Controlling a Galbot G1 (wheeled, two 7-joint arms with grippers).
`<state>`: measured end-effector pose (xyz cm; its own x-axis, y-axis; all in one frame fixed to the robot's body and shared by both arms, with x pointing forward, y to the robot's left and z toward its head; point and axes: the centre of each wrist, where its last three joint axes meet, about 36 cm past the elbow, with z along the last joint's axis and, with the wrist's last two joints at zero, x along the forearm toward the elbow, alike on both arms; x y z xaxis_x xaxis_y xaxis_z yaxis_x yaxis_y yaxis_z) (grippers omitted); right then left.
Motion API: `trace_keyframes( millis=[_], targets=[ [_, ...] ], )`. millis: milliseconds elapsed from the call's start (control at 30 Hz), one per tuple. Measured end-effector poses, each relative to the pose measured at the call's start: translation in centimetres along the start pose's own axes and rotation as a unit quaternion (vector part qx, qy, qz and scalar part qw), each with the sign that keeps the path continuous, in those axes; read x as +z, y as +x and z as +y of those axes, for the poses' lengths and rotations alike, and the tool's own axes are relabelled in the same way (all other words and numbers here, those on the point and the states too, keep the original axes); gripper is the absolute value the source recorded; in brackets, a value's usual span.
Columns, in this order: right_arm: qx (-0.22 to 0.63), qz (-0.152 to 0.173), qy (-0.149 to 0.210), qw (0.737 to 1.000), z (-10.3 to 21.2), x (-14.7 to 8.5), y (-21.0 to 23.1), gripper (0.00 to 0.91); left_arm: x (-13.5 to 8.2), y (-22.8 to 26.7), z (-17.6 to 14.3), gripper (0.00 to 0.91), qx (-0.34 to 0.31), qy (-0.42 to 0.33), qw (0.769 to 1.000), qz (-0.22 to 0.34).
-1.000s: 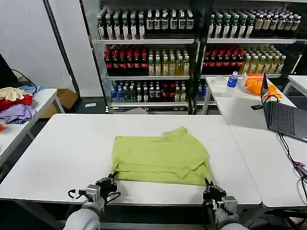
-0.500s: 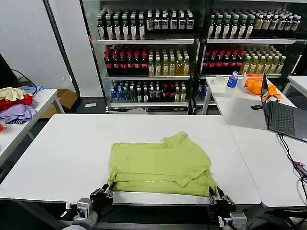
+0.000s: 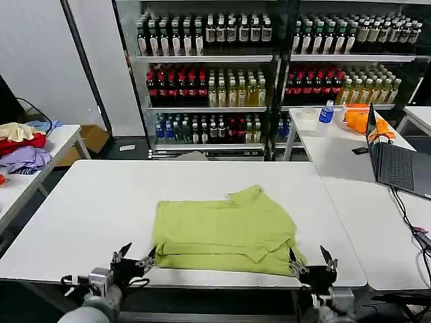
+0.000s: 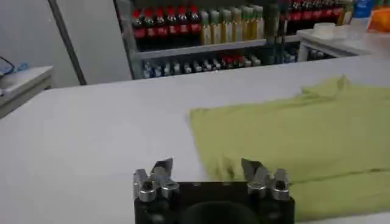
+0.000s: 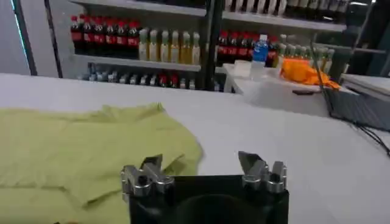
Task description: Fold and organize the clothes.
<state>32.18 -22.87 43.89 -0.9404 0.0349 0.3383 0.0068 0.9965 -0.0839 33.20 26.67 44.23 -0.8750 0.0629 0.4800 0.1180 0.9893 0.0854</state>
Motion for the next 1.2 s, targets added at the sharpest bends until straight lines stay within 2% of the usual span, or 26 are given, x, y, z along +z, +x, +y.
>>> trace_keyframes(
  millis=[467, 767, 1033, 1133, 1200],
  targets=[
    [-0.023, 0.011, -0.026, 0.999, 2.7, -4.1, -13.5, 0.907, -4.0, -11.3, 0.7, 0.907, -0.006, -0.009, 1.0, -0.008],
    [-0.025, 0.035, -0.038, 0.998, 4.1, -6.8, -20.8, 0.907, -6.5, -17.8, 0.1, 0.907, -0.015, -0.015, 1.0, 0.001],
    [-0.022, 0.061, -0.055, 0.996, 4.9, -8.7, -25.4, 0.907, -6.9, -20.6, -0.3, 0.907, -0.021, -0.028, 0.999, 0.022],
    [-0.023, 0.073, -0.061, 0.995, 5.3, -9.0, -26.6, 0.907, -6.8, -21.0, -0.3, 0.554, -0.022, -0.032, 0.999, 0.029],
    [-0.025, 0.081, -0.066, 0.994, 5.6, -9.2, -27.4, 0.907, -6.8, -21.3, -0.2, 0.222, -0.023, -0.033, 0.999, 0.033]
  ],
)
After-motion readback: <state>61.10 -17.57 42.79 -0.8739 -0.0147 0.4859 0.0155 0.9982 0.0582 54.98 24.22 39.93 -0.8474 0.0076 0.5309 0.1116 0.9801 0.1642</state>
